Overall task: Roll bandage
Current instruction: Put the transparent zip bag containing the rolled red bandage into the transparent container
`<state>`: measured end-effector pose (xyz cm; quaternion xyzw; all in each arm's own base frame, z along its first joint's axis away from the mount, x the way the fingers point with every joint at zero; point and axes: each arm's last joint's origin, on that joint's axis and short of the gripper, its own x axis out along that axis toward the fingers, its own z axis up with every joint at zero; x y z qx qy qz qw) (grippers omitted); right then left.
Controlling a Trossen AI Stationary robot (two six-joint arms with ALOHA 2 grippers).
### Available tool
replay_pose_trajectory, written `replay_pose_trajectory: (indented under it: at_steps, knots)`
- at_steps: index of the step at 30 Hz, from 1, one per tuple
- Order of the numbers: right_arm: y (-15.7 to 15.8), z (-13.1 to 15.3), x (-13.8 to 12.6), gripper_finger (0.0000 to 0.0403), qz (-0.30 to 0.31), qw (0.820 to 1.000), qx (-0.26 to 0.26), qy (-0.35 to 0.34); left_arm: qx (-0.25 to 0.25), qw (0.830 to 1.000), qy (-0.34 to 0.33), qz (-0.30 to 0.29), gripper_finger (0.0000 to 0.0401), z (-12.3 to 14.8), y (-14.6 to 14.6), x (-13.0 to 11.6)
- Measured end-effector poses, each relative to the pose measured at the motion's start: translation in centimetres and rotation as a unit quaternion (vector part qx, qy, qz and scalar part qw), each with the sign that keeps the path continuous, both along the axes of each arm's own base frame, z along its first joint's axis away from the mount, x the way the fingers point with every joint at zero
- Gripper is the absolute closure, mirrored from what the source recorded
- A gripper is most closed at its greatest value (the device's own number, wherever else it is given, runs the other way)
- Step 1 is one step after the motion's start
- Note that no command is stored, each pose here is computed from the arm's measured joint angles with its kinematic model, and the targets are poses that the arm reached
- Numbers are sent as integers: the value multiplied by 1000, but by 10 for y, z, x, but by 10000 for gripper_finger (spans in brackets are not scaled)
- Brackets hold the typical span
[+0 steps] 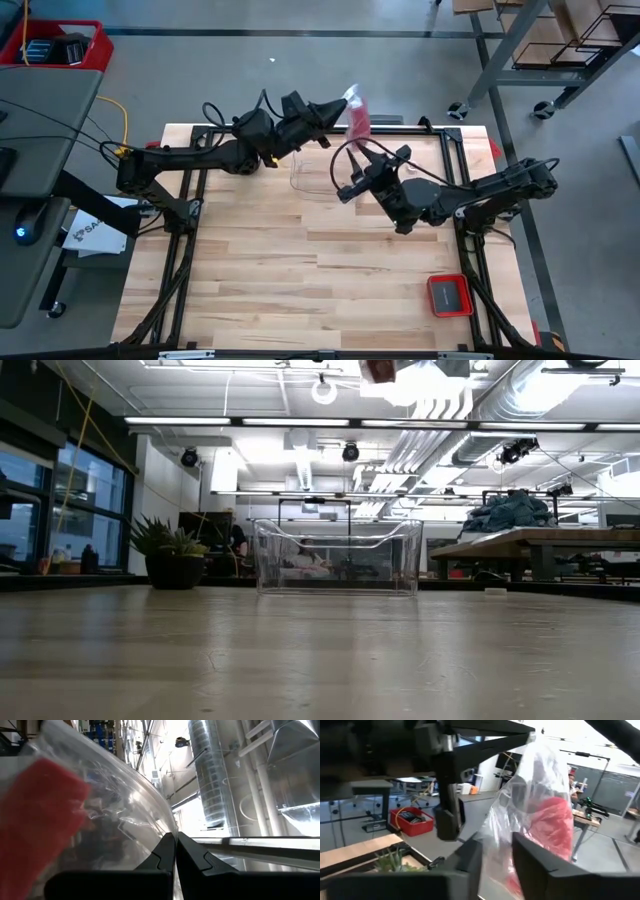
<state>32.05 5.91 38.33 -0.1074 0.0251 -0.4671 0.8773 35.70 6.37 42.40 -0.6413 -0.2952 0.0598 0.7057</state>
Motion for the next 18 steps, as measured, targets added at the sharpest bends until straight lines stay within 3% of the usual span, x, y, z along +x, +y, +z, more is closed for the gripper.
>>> replay_pose_trajectory:
  at_steps: [5,18]
  knots:
    - [-1,3,-2,393,-23,1000,9,-16,2,1000,3,1,401,0,0,0]
    - [21,3,-11,403,-62,998,26,-16,26,1000,13,10,401,0,22,-4]
